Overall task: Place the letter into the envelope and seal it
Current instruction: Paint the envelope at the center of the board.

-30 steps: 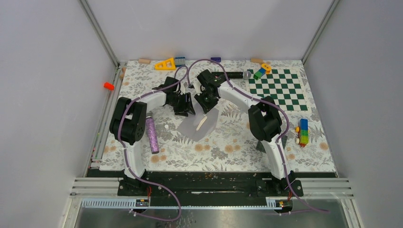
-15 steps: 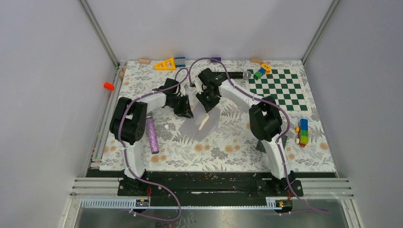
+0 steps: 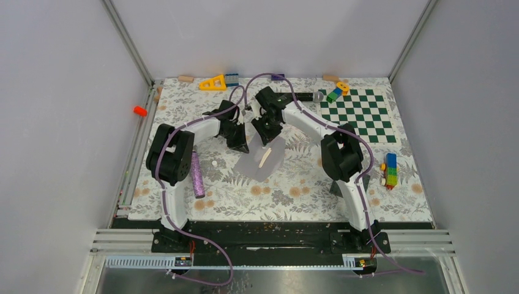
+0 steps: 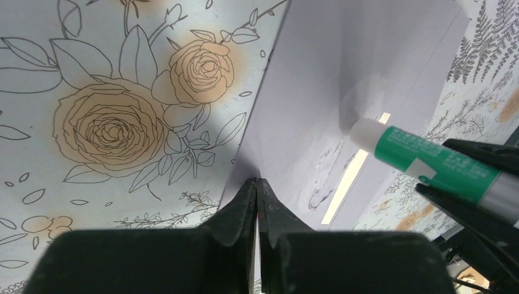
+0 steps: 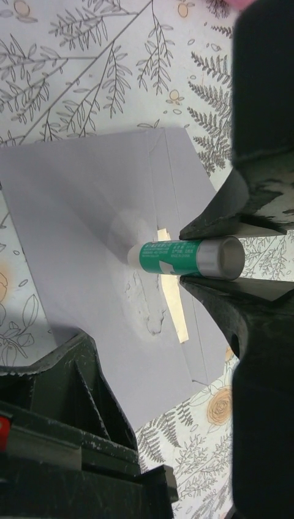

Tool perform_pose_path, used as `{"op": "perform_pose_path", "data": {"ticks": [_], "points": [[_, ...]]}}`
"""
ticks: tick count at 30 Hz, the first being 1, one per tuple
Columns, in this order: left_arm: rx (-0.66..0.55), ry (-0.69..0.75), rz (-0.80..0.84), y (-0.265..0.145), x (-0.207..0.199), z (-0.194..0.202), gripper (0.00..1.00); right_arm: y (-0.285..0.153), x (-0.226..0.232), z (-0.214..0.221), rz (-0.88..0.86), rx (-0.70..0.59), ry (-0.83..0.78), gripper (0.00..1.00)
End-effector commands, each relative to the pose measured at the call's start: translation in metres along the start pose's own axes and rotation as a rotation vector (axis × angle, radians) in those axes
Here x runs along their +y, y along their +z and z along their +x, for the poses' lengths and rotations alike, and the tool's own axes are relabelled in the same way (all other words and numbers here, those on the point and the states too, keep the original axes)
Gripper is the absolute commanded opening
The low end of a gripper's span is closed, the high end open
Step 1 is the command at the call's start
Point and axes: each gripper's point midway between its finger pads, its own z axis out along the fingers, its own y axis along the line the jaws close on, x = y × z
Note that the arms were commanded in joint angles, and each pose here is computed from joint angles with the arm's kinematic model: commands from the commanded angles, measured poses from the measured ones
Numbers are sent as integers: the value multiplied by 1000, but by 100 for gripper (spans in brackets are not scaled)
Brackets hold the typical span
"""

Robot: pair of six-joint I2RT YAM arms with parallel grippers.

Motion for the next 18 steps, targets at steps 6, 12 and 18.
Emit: {"op": "perform_pose_path", "data": {"ticks": [6,12,18], "points": [[15,20,-130,16,17,7,0,8,42,-2,-100,16,-2,0],[23,19,-133,19,17,10,0,11,51,-7,-131,5,48,0],[23,11,-155,21,20,12,0,12,50,-3,-120,17,62,0]]}}
